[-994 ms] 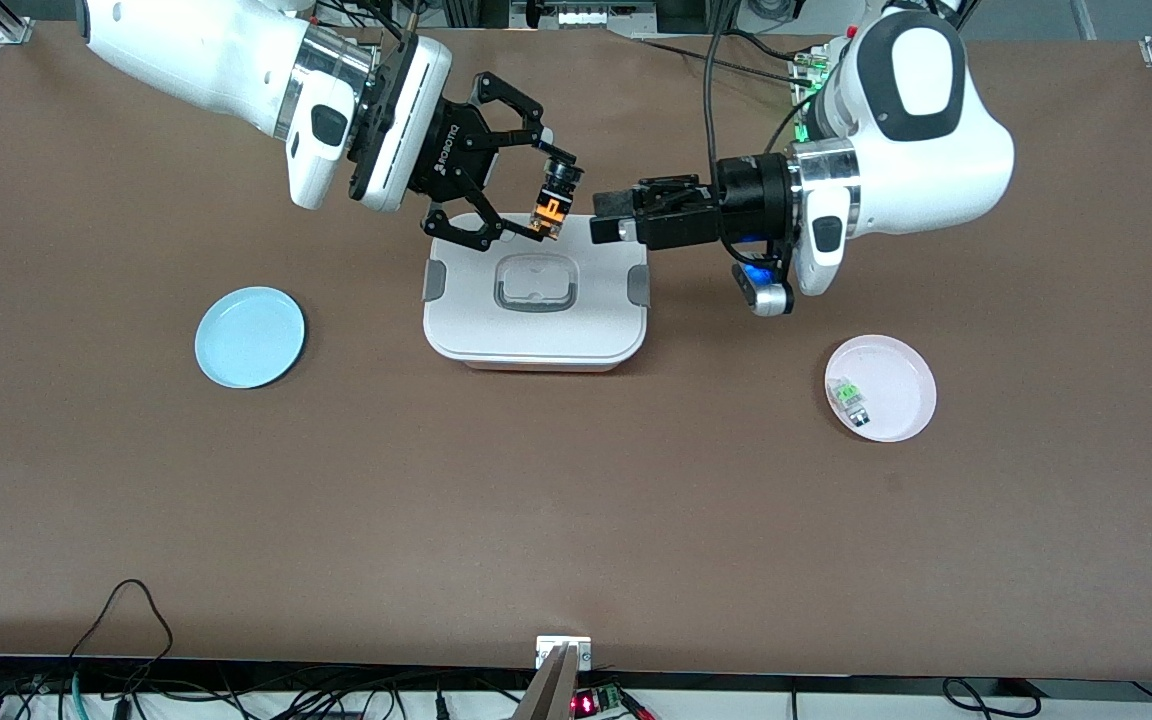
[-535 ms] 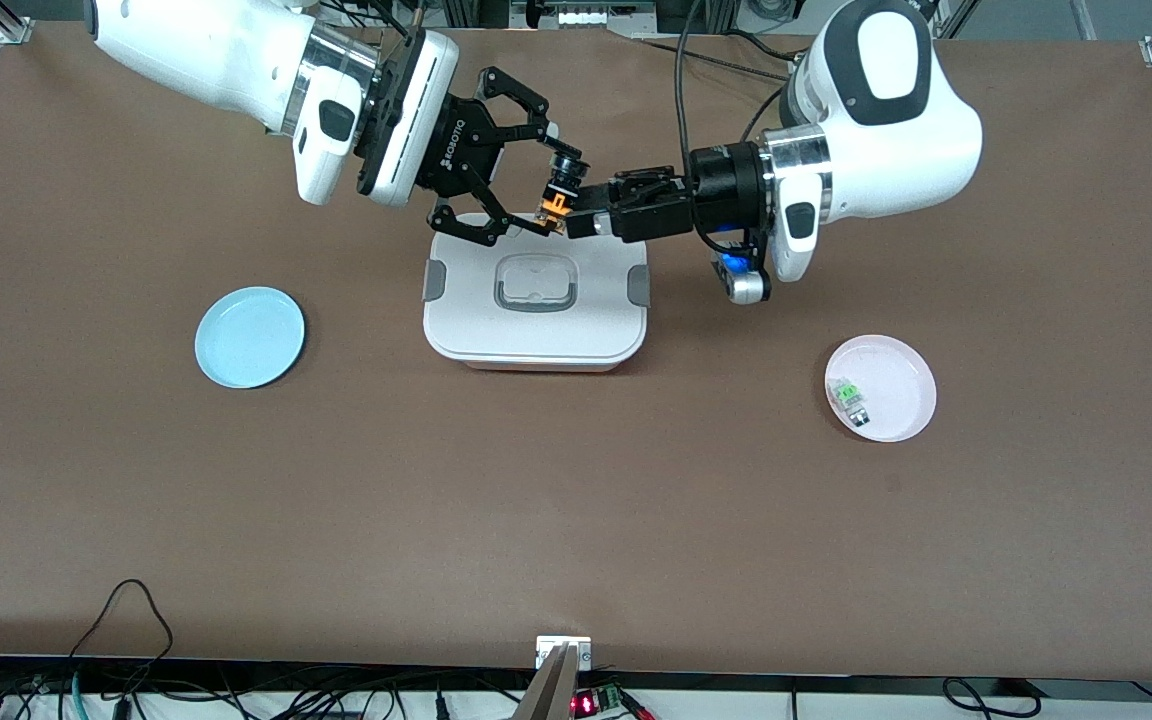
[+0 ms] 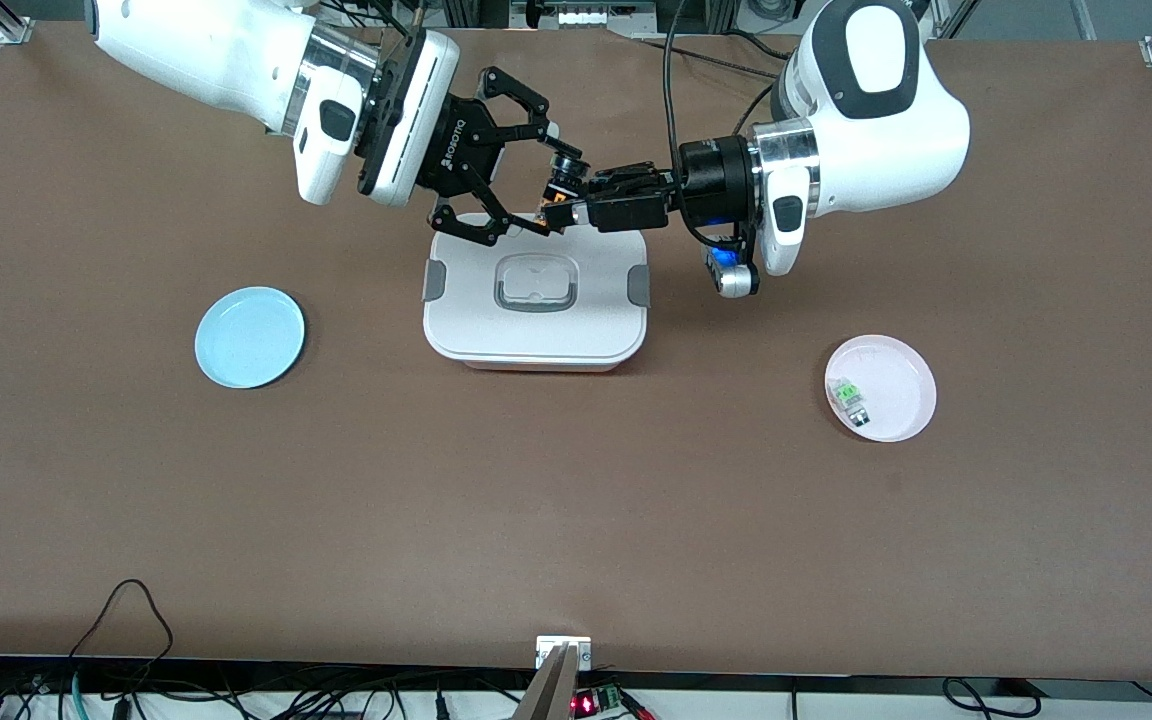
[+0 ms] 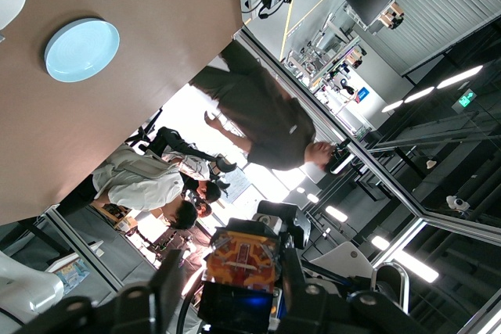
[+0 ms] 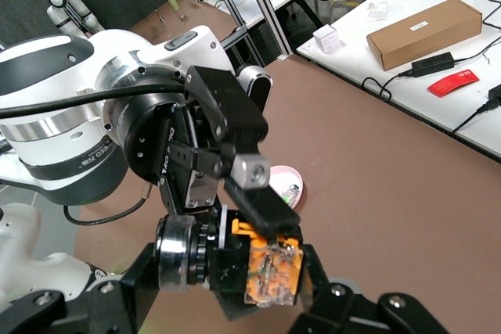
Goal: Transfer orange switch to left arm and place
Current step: 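Open the right gripper and pull the left gripper away with switch, then move the switch over the white plate with the left gripper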
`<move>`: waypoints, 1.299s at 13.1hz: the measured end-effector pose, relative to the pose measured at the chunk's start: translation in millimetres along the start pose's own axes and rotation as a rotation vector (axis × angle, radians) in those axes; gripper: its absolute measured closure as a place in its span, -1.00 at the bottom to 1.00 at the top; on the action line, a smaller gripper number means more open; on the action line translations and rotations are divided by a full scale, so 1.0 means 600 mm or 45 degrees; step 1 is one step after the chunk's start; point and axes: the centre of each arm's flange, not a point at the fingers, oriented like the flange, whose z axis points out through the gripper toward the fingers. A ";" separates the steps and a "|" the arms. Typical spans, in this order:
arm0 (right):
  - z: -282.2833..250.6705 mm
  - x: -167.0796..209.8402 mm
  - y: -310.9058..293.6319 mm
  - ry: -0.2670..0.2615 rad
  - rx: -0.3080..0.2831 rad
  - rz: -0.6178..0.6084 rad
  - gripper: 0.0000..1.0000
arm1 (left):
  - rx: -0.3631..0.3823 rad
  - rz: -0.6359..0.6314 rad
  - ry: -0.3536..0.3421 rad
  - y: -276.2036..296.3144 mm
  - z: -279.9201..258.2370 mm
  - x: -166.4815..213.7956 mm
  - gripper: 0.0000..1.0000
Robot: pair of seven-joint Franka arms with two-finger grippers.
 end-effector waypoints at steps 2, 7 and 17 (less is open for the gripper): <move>0.000 0.000 0.001 0.007 0.004 0.022 -0.48 | -0.003 0.010 0.002 0.002 -0.002 -0.002 0.15; -0.001 0.001 0.000 0.010 0.005 0.046 -0.60 | -0.004 0.012 0.001 0.003 -0.002 -0.004 0.15; -0.048 -0.020 0.074 -0.069 -0.025 0.227 -1.00 | 0.199 0.095 0.063 0.006 -0.117 0.086 0.17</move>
